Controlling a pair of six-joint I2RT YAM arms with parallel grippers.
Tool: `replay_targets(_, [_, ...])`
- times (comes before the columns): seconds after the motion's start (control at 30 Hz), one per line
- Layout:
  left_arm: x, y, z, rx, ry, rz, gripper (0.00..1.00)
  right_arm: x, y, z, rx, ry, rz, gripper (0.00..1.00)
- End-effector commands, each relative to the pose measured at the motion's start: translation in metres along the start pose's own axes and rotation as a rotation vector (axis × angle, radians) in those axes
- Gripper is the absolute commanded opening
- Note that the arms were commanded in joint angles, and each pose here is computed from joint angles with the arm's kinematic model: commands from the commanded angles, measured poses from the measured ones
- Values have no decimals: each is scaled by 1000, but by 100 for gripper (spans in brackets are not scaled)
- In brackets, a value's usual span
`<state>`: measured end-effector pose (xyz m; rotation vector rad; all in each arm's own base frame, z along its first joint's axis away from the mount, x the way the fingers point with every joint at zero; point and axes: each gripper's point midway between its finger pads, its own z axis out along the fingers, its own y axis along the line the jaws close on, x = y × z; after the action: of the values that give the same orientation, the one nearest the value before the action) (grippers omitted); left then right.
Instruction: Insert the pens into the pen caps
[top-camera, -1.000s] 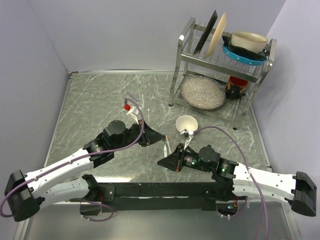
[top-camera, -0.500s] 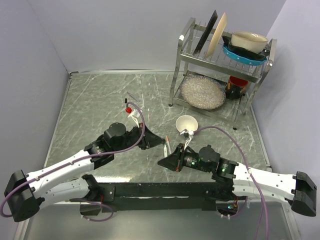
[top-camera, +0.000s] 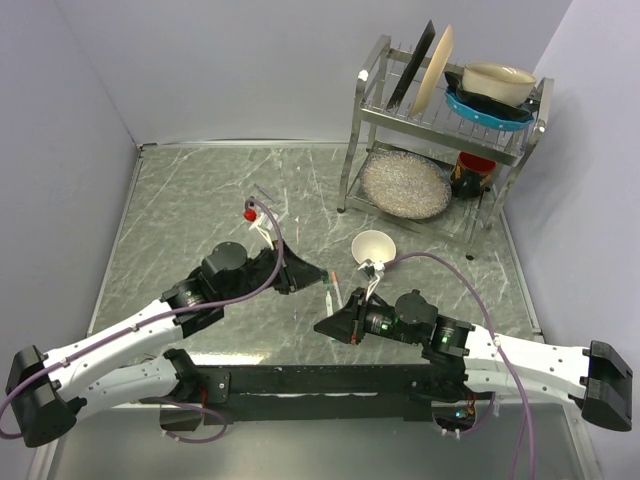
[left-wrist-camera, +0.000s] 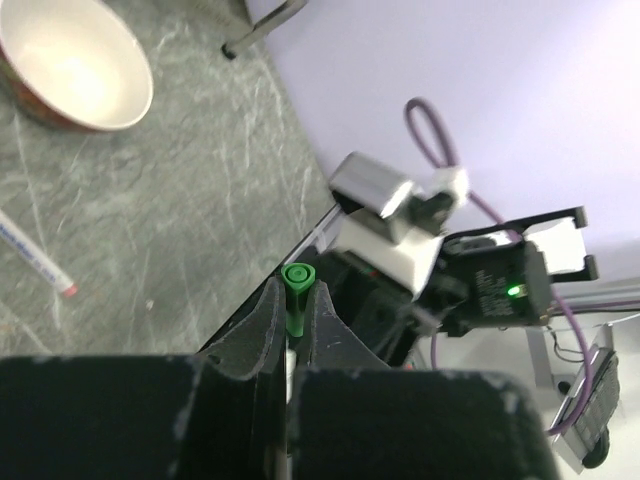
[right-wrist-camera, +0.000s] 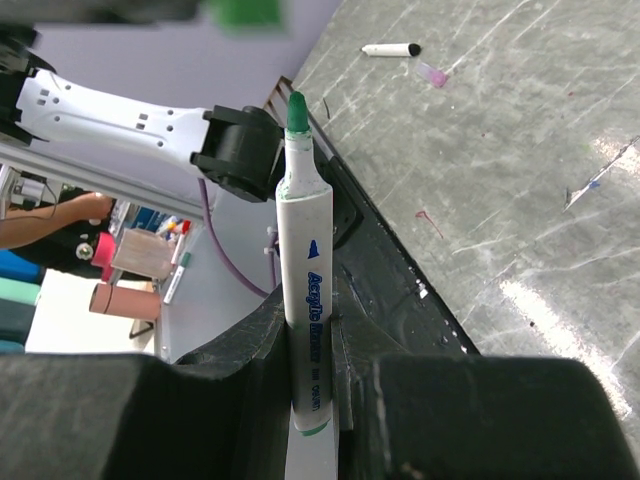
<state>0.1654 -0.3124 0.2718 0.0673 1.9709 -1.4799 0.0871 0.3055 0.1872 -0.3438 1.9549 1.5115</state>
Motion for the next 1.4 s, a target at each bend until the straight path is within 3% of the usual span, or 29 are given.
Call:
replay_targets(0.0, [-21,-26,-1,44,-54,42,1,-13,22,1,-67,-30,-10,0])
replay_targets(1.37, [12,-4,0,65,36,19,2,-24,28,-2,-65,-66,-25,0])
